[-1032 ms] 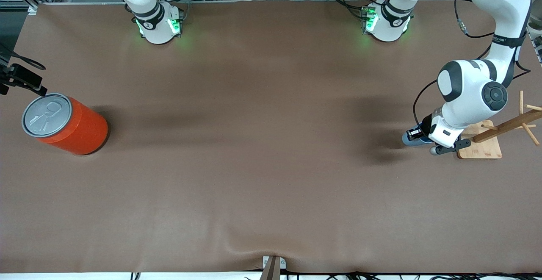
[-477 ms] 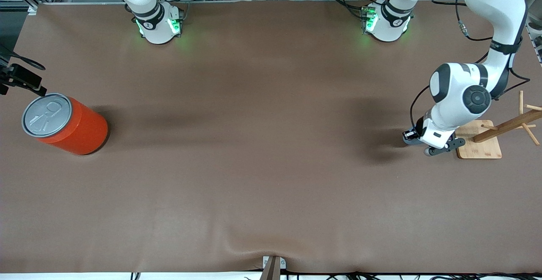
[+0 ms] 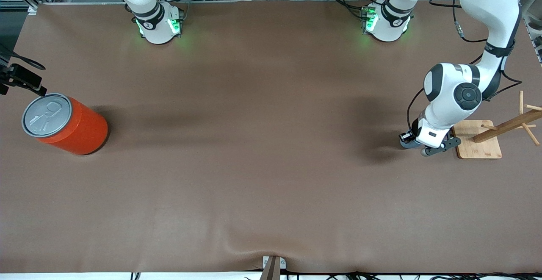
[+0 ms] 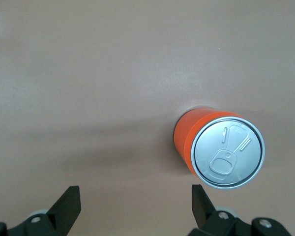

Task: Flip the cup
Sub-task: 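Rotate the blue cup upright and lower it beside the wooden stand, then open the left gripper and release the upright blue cup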

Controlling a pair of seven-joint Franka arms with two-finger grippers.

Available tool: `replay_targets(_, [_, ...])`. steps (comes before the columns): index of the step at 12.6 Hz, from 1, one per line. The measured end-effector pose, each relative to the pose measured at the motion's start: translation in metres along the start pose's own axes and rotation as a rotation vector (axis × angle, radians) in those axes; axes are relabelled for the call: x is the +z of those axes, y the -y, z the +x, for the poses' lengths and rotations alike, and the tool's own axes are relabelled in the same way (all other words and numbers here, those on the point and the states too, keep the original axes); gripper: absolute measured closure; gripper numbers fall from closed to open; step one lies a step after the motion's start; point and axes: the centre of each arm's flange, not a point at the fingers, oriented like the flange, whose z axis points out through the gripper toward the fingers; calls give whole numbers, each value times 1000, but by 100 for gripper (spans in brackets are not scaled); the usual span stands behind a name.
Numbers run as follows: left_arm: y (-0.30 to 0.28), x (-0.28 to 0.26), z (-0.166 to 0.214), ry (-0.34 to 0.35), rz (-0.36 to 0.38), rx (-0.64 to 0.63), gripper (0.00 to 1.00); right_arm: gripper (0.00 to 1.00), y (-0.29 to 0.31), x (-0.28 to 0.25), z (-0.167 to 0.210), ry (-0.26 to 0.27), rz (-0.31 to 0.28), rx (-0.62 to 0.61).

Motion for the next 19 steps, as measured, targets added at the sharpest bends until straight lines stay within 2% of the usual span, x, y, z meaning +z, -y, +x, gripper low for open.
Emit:
replay_targets(1, [1, 0, 0, 1, 0, -2, 88, 0, 0, 0, 0, 0, 0, 0])
replay_targets(3, [3, 1, 1, 0, 0, -7, 68, 0, 0, 0, 0, 0, 0, 0])
replay_targets(6, [6, -16, 12, -20, -3, -19, 34, 0, 1, 0, 0, 0, 0, -1])
replay_targets(9, [4, -87, 29, 58, 58, -27, 1, 0, 3, 1, 1, -1, 0, -5])
replay_targets(10, [-2, -117, 31, 76, 74, -22, 0, 0, 3, 1, 1, 0, 0, -5])
replay_targets(13, [-23, -205, 33, 59, 75, 0, 0, 0, 3, 1, 1, 0, 1, -6])
replay_targets(17, [-27, -289, 32, 124, 58, -21, 0, 0, 3, 1, 1, 1, 1, -6])
replay_targets(19, [-23, -336, 27, 77, 44, -26, 0, 0, 3, 1, 1, 0, 1, -5])
